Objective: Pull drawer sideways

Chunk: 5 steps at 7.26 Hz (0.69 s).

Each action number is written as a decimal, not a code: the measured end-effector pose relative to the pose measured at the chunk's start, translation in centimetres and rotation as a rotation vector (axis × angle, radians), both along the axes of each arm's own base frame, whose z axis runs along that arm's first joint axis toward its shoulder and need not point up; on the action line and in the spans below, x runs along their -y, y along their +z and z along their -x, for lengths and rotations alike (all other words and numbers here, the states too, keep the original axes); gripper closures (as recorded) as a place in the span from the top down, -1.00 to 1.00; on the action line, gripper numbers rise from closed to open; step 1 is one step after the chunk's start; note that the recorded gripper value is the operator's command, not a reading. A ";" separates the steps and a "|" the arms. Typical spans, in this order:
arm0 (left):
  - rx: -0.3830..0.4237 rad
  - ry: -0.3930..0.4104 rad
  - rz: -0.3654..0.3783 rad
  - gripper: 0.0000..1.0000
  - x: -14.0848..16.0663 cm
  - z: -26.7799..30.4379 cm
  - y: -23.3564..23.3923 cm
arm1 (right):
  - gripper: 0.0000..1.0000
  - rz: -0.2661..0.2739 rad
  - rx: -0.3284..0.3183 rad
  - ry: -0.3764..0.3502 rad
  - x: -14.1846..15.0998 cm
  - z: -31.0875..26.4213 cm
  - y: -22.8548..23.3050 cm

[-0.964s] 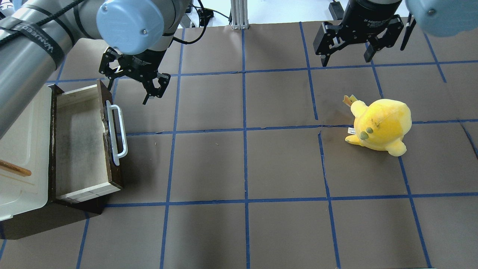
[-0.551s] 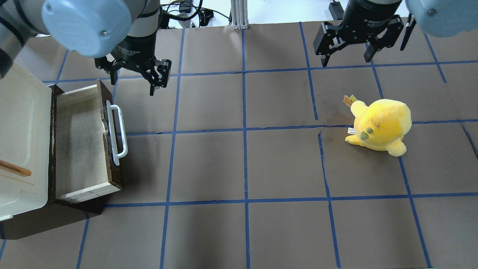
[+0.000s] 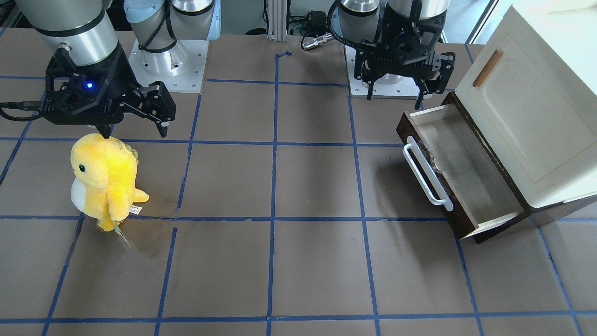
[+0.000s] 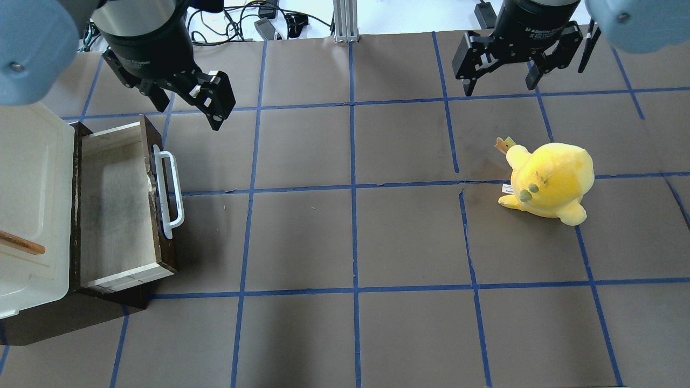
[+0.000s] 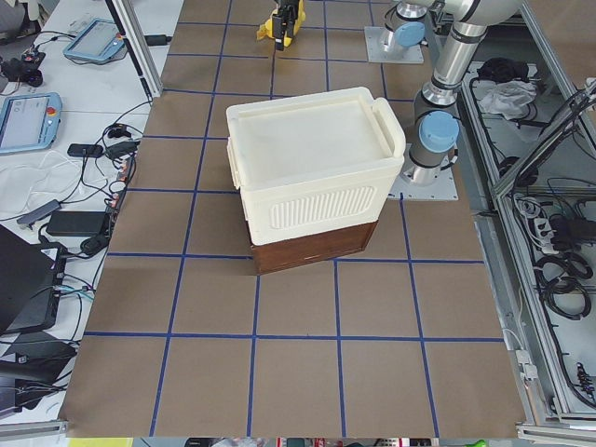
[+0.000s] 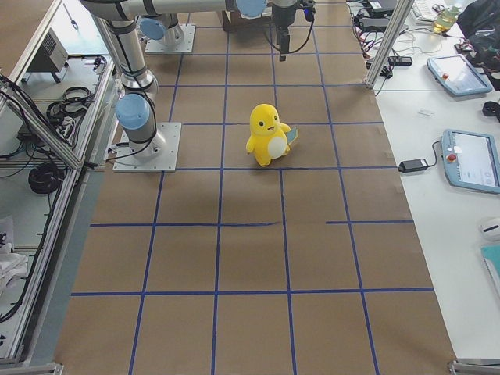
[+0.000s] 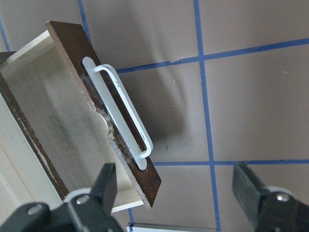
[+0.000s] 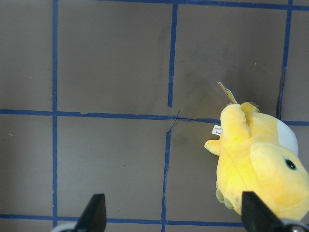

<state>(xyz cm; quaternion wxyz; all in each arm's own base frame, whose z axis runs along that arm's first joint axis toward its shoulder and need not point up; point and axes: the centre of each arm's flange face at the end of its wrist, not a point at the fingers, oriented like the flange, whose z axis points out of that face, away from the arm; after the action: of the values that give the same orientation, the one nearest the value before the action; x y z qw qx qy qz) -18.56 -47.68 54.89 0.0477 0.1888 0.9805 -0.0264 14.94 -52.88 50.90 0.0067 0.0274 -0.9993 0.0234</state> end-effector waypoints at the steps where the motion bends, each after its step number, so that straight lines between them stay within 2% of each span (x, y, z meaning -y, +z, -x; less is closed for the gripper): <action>1: -0.042 -0.025 0.018 0.71 0.5 -0.5 -0.4 | 1.00 0.000 0.000 0.000 0.0 0.0 0.0; 2: -0.067 -0.026 0.040 0.71 1.4 -0.9 -1.6 | 1.00 0.000 0.000 0.000 0.0 0.0 0.0; 3: -0.085 0.006 0.065 0.72 1.8 -1.2 -2.3 | 1.00 0.000 0.000 0.000 0.0 0.0 0.0; 5: -0.102 0.127 0.087 0.76 2.2 -2.3 -2.4 | 1.00 0.000 0.000 0.000 0.0 0.0 0.0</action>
<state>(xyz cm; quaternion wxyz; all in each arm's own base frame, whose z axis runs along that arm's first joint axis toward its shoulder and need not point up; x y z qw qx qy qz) -16.29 -49.90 52.46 0.0072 0.1225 0.9896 -0.0755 14.94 -52.88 50.90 0.0068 0.0276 -0.9993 0.0234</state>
